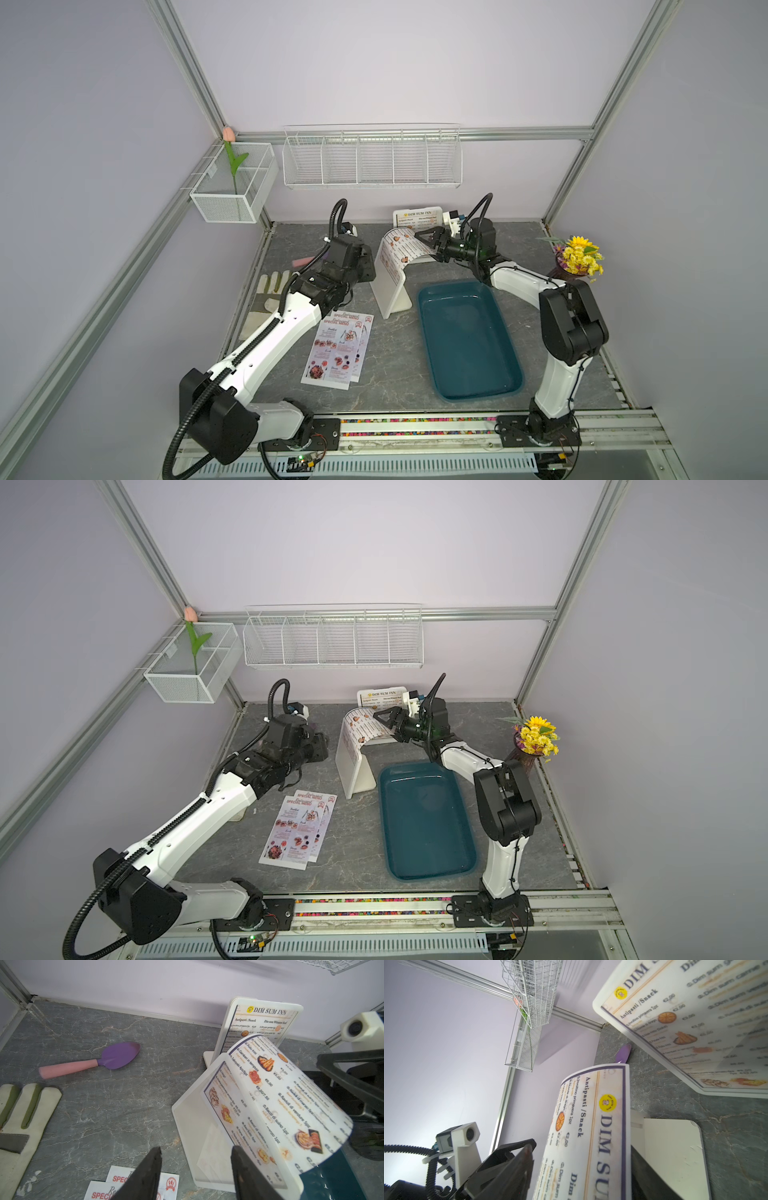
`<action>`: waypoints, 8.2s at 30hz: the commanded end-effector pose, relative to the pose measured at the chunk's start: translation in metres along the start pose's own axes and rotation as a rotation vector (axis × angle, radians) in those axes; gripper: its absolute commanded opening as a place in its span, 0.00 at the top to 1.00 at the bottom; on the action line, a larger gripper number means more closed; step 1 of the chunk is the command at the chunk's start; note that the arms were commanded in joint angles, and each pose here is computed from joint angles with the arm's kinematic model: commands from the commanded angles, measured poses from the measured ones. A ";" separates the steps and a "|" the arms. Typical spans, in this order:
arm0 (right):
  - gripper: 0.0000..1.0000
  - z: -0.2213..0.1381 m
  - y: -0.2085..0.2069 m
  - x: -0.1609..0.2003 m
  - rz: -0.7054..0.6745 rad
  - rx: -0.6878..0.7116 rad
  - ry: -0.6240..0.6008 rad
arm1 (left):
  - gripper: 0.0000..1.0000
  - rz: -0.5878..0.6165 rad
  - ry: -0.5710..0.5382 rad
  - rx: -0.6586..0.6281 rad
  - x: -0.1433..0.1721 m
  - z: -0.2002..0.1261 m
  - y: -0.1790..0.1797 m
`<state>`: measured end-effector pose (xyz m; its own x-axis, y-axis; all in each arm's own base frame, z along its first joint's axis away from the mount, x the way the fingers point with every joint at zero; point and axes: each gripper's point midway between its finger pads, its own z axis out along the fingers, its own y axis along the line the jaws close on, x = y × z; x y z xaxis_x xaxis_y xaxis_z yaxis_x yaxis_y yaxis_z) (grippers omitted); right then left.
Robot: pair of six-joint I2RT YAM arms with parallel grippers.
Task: Replace the menus in the menu holders
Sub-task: Insert the menu into the menu holder.
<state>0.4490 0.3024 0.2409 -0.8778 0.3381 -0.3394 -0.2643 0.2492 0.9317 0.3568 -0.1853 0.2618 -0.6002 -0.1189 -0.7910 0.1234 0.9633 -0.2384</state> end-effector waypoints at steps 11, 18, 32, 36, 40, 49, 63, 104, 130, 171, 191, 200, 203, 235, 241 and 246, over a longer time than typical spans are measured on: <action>0.42 -0.015 0.048 -0.012 -0.127 -0.030 -0.044 | 0.44 0.000 -0.041 0.005 -0.015 -0.012 -0.003; 0.55 -0.016 0.050 -0.017 -0.159 0.026 -0.037 | 0.44 -0.001 -0.046 0.011 -0.017 -0.014 -0.005; 0.83 -0.025 0.056 -0.011 -0.229 0.109 -0.047 | 0.44 -0.002 -0.047 0.013 -0.016 -0.015 -0.005; 0.85 -0.026 0.062 -0.008 -0.253 0.113 -0.048 | 0.44 -0.003 -0.047 0.014 -0.015 -0.015 -0.005; 0.87 -0.025 0.065 -0.002 -0.283 0.131 -0.032 | 0.44 -0.003 -0.048 0.014 -0.015 -0.016 -0.004; 0.89 -0.018 0.070 0.016 -0.342 0.176 0.009 | 0.44 -0.005 -0.051 0.014 -0.014 -0.019 -0.003; 0.87 -0.011 0.071 0.045 -0.368 0.179 0.054 | 0.44 -0.009 -0.049 0.013 -0.013 -0.018 -0.003; 0.75 0.008 0.072 0.047 -0.454 0.247 0.184 | 0.44 -0.009 -0.056 0.011 -0.012 -0.023 -0.001; 0.78 0.007 0.073 0.031 -0.441 0.249 0.141 | 0.44 -0.003 -0.059 0.010 -0.015 -0.023 -0.002; 0.93 0.028 0.063 0.048 -0.466 0.300 0.202 | 0.44 -0.004 -0.060 0.003 -0.012 -0.023 0.001; 0.93 0.022 0.063 0.034 -0.484 0.317 0.175 | 0.44 -0.005 -0.066 -0.005 -0.012 -0.026 0.003; 0.93 0.029 0.054 0.041 -0.478 0.319 0.216 | 0.44 -0.006 -0.064 -0.004 -0.012 -0.025 0.003; 0.93 0.032 0.053 0.044 -0.484 0.325 0.224 | 0.44 -0.006 -0.065 -0.006 -0.012 -0.025 0.004; 0.93 0.047 0.033 0.055 -0.570 0.445 0.291 | 0.44 0.005 -0.068 -0.008 -0.014 -0.025 0.003; 0.93 0.050 0.030 0.059 -0.575 0.452 0.304 | 0.44 0.005 -0.068 -0.011 -0.014 -0.024 0.003; 0.93 0.051 0.030 0.062 -0.573 0.447 0.313 | 0.44 0.005 -0.066 -0.012 -0.013 -0.023 0.004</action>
<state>0.4081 0.3738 0.2433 -0.7498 -0.1849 -0.6353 -0.5678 0.6728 0.4743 0.3492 -0.1776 0.2851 -0.5477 -0.1342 -0.8259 0.1249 0.9629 -0.2393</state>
